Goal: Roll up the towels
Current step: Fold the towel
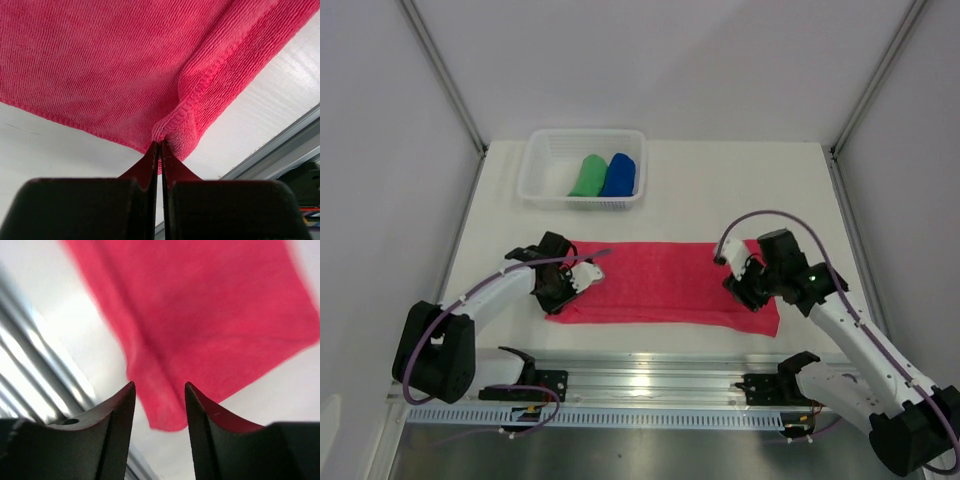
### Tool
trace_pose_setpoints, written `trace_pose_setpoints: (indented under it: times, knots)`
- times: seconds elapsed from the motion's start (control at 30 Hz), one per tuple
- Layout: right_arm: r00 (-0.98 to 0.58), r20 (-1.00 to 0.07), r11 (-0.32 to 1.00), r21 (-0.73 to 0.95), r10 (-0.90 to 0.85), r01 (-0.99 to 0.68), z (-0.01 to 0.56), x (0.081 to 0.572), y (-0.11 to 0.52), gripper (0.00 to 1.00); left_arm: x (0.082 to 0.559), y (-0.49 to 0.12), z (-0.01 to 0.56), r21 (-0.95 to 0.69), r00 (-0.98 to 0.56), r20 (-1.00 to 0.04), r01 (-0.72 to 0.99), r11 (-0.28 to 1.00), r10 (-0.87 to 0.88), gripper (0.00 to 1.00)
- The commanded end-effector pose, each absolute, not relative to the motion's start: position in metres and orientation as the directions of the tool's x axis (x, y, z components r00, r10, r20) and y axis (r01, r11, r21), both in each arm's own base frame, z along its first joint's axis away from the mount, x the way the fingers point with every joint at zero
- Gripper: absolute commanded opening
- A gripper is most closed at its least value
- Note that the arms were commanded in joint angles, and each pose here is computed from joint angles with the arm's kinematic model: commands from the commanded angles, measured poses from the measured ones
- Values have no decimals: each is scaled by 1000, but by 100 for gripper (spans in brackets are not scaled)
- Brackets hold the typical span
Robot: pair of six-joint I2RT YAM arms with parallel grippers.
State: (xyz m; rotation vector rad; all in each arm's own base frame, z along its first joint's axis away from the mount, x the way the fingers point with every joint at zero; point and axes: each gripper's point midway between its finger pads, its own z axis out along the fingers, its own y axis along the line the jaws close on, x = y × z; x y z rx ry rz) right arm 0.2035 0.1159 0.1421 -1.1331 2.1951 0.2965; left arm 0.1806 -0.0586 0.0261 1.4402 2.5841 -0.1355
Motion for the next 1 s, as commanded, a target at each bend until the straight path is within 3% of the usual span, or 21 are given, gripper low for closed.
trace_pose_setpoints:
  times: [0.0,0.07,0.23,0.33,0.77,0.97]
  knots:
    - [-126,-312,160,-85,-942,-983,85,144,77,46,194,-75,36,-10,-541,-293,826,563,789,1]
    - [-107,-258,117,-21,-960,-993,68,122,65,46,194,-76,35,-11,-543,-295,825,565,787,1]
    - [-21,-246,56,-139,-969,-989,57,139,60,47,190,-76,35,-22,-547,-296,824,567,783,1]
    - [-9,-175,23,-76,-984,-997,39,131,51,43,192,-75,35,-10,-546,-295,822,569,784,1]
    - [-43,-115,60,-146,-992,-987,9,142,39,45,193,-72,37,1,-543,-286,824,567,790,1]
    - [-37,-84,47,-119,-996,-992,1,138,34,39,192,-71,39,5,-542,-278,824,566,793,1]
